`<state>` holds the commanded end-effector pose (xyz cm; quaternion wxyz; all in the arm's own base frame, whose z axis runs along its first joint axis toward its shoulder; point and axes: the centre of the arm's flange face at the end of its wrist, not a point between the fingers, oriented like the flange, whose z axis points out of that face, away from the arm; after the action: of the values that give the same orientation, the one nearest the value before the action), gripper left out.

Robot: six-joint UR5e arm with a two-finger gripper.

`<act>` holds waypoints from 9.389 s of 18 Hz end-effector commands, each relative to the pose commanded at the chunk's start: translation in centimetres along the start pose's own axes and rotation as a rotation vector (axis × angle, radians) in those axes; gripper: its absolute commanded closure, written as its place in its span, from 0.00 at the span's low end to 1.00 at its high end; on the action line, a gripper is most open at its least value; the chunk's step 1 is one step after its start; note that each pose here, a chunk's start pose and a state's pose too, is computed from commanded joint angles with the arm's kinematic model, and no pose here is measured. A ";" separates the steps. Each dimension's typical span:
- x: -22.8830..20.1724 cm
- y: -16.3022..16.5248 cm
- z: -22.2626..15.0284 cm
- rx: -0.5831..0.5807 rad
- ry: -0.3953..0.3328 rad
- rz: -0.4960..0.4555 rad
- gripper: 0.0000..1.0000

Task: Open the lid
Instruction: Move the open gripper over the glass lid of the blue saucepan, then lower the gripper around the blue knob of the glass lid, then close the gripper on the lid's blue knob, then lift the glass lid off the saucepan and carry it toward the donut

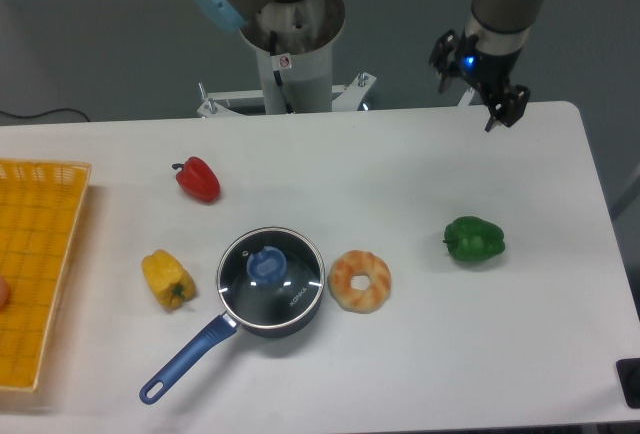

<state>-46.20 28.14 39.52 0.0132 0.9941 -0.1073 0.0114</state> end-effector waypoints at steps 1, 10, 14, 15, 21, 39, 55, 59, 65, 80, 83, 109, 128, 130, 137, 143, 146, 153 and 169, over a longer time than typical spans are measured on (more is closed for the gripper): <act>0.2 -0.6 0.4 0.000 -0.014 0.006 0.00; 2.0 -8.9 1.1 0.007 -0.031 -0.330 0.00; 3.1 -11.5 2.5 -0.001 -0.013 -0.561 0.00; 3.2 -11.8 2.5 -0.001 -0.013 -0.606 0.00; 3.8 -13.8 2.1 0.066 0.034 -0.916 0.00; 7.7 -26.7 4.0 0.168 -0.004 -1.058 0.00; 10.3 -31.7 7.2 0.136 0.000 -0.967 0.00; 10.3 -31.8 7.8 0.121 -0.009 -0.964 0.00; 10.5 -32.3 8.6 0.102 -0.025 -0.953 0.00; 10.8 -32.6 9.2 0.094 -0.026 -0.946 0.00; 11.0 -32.4 9.7 0.081 -0.028 -0.945 0.00; 10.7 -32.5 9.3 0.075 -0.053 -0.938 0.37; 10.4 -32.5 7.6 0.095 -0.066 -0.907 0.42; 10.5 -32.4 7.1 0.099 -0.070 -0.878 0.42; 10.3 -30.8 4.5 0.106 -0.098 -0.702 0.43; 9.2 -29.6 4.4 0.085 -0.118 -0.548 0.46; 8.5 -29.0 4.4 0.076 -0.126 -0.525 0.46; 5.8 -24.9 3.2 0.053 -0.133 -0.360 0.46; 2.3 -19.5 2.5 0.027 -0.129 -0.223 0.49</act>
<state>-39.72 46.63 36.64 -0.0058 0.9986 0.0036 -0.0527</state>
